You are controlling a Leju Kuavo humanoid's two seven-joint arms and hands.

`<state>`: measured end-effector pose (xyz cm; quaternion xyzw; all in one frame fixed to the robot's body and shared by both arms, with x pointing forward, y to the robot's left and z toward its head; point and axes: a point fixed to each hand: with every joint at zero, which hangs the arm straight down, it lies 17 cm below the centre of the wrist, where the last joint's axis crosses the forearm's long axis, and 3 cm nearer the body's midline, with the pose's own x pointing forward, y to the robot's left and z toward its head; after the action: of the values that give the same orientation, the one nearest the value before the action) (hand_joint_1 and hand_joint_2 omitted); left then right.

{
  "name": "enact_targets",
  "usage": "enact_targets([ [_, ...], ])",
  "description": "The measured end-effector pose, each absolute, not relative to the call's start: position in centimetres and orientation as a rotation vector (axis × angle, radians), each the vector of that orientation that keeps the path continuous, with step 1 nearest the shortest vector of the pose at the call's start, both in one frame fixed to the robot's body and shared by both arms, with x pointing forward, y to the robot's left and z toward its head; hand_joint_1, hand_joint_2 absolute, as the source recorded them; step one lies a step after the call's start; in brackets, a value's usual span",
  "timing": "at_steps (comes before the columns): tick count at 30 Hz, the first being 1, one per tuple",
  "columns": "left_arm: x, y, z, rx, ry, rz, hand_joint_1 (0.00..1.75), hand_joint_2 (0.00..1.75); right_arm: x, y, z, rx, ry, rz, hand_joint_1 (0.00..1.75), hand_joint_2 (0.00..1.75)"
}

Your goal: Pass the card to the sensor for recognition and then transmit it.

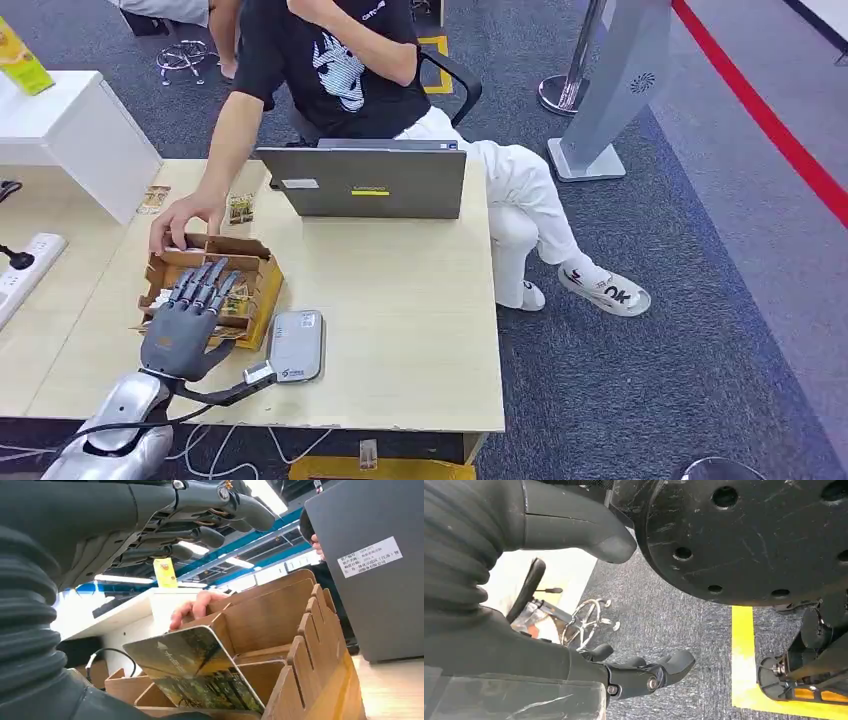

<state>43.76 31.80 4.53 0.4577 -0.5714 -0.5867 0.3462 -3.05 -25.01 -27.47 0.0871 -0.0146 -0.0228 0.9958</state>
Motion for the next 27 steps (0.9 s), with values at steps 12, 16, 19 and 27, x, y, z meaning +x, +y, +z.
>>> enact_targets([
  [12, 43.58, 32.31, 4.31, 1.149, -1.486, -1.51, 1.75, 1.75, -3.08, -24.95, -27.45, 0.178, -0.03, -0.046, 0.0, 1.75],
  [16, 43.54, 32.44, 4.3, 1.148, -1.486, -1.516, 1.75, 1.75, -3.09, -24.95, -27.45, 0.178, -0.03, -0.046, 0.0, 1.75],
  [19, 43.53, 32.46, 4.28, 1.148, -1.485, -1.517, 1.75, 1.75, -3.08, -24.95, -27.45, 0.178, -0.03, -0.046, 0.0, 1.75],
  [27, 43.47, 32.48, 4.15, 1.144, -1.481, -1.519, 1.75, 1.75, -3.07, -24.97, -27.45, 0.177, -0.031, -0.047, 0.0, 1.75],
])
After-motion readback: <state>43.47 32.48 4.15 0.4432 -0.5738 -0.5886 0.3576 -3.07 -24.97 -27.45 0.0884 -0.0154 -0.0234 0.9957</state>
